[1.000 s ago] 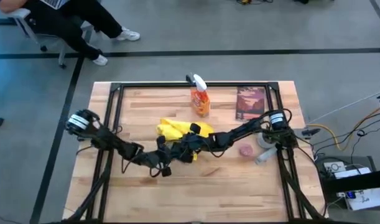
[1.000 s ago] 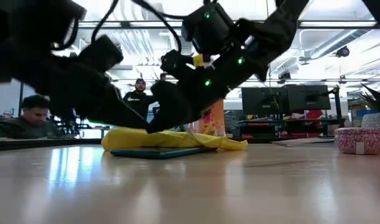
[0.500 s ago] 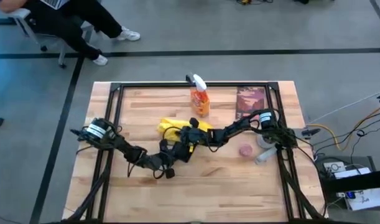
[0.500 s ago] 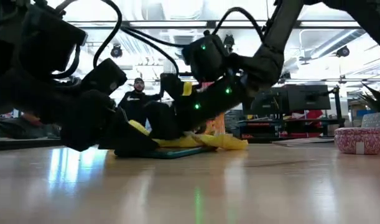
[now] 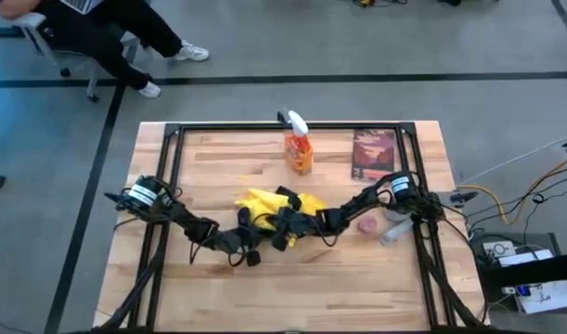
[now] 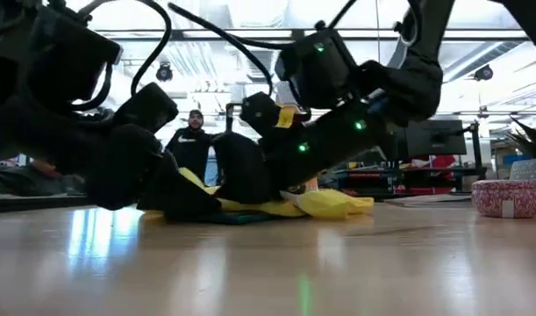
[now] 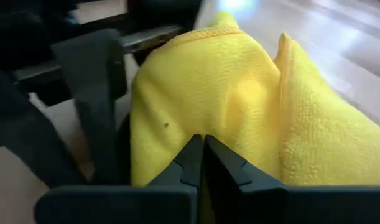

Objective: Apply microfiber cloth
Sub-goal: Wipe the front and back of the tablet with the yellow microfiber cloth

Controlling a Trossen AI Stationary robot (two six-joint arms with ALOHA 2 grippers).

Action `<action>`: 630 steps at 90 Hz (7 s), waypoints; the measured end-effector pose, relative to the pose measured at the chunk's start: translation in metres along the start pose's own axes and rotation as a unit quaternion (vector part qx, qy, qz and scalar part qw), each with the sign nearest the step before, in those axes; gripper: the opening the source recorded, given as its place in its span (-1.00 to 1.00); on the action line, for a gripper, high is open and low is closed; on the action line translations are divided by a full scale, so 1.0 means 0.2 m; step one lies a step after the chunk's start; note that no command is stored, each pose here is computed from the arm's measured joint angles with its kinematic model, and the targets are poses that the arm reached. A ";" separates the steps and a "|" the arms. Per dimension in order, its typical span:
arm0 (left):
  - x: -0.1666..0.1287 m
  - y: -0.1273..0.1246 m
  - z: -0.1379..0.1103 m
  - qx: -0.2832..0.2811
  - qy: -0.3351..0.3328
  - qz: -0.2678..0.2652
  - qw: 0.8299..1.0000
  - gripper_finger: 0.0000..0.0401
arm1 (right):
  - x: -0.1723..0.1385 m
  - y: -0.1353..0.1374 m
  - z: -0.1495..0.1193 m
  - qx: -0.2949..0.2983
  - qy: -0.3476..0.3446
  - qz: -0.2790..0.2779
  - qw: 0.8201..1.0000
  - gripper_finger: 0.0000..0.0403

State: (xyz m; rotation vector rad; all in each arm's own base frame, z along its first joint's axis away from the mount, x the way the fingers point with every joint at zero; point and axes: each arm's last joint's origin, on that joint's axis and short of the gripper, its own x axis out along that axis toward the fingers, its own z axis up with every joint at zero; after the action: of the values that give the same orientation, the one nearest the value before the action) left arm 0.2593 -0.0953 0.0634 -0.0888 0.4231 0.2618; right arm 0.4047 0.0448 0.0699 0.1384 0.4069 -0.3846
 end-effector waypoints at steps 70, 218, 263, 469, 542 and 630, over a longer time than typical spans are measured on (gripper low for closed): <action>-0.01 -0.01 -0.02 0.002 0.017 -0.032 0.999 -0.90 | 0.19 -0.02 0.05 -0.022 -0.041 0.026 0.999 -1.00; -0.03 -0.01 -0.03 -0.009 0.007 -0.004 1.000 -0.90 | 0.17 -0.23 0.09 0.008 -0.049 -0.046 0.998 -1.00; -0.03 -0.01 -0.04 -0.014 0.011 -0.008 1.000 -0.90 | 0.15 -0.40 0.07 0.012 -0.040 -0.121 0.992 -1.00; -0.04 0.00 -0.04 -0.029 0.015 -0.012 0.999 -0.90 | -0.23 -0.15 -0.11 0.051 -0.016 -0.072 0.996 -1.00; -0.16 0.02 0.11 0.029 0.015 -0.053 0.998 -0.90 | -0.22 0.14 -0.01 -0.024 0.009 0.056 0.998 -1.00; -0.26 0.12 -0.10 0.001 0.070 0.047 0.996 -0.90 | -0.06 0.21 -0.02 -0.029 0.001 0.042 0.999 -1.00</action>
State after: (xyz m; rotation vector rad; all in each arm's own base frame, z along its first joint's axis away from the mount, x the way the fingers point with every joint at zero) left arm 0.2004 -0.0873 0.0667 -0.0859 0.5674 0.3490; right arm 0.4104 0.0883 0.0736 0.0982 0.4118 -0.2888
